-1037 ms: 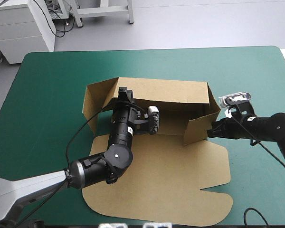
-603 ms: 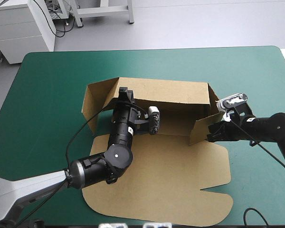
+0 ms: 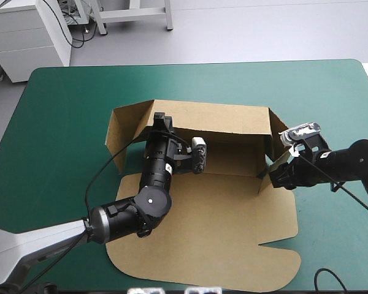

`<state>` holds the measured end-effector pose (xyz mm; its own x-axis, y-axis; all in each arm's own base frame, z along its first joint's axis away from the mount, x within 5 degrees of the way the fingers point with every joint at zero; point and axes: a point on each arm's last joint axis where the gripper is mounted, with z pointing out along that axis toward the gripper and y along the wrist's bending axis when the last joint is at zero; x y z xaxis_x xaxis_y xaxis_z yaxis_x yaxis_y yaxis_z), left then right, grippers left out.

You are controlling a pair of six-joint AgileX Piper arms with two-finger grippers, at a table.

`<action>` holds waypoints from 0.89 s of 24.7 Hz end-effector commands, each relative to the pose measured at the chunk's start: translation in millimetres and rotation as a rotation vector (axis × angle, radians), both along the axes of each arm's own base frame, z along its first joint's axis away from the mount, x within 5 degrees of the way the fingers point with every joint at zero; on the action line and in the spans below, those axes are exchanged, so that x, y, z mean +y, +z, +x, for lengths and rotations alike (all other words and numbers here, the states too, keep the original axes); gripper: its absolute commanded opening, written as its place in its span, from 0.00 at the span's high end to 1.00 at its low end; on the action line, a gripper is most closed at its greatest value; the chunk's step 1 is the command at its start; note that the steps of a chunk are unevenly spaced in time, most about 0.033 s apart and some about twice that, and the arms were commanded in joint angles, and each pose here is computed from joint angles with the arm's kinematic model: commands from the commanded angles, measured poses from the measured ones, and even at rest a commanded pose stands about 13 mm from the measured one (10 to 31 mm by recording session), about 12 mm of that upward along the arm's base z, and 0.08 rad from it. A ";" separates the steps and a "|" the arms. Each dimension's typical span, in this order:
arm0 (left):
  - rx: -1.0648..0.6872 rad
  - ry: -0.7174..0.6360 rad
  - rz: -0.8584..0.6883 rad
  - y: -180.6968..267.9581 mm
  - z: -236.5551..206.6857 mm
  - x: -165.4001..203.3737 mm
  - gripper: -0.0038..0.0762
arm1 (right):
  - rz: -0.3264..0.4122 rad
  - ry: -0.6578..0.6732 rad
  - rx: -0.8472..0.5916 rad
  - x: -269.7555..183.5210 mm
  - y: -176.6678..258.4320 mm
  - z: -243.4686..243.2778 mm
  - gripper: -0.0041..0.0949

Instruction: Fold the box

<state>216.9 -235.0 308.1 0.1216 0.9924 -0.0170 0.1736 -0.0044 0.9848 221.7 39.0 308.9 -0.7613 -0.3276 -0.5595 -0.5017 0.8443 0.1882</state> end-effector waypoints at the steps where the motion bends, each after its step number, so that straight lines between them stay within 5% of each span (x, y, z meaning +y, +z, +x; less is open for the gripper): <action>1: -0.158 -0.019 -0.013 32.2 -1.8 2.1 0.96 | 0.035 -0.021 -0.037 0.4 19.1 -3.0 0.92; 6: -0.158 -0.019 -0.013 32.2 -1.8 2.1 0.96 | 0.091 -0.023 0.040 4.5 40.6 -10.5 0.98; 13: -0.150 -0.034 -0.016 31.6 -2.0 0.8 0.96 | 0.104 -0.084 -0.270 1.6 138.1 -8.2 0.98; 17: -0.150 -0.034 -0.016 31.6 -2.0 0.8 0.96 | 0.059 -0.191 -0.397 -7.8 169.0 10.6 0.98; 22: -0.148 -0.034 -0.012 30.3 -2.1 1.0 0.96 | -0.028 -0.300 -0.384 -19.8 168.7 53.9 0.98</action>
<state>216.7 -236.3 307.5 0.1362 0.9905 -0.0197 0.1801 -0.0052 0.9836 257.5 26.9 466.6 -0.6074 -0.1742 -0.7751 -0.3353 0.9407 0.0513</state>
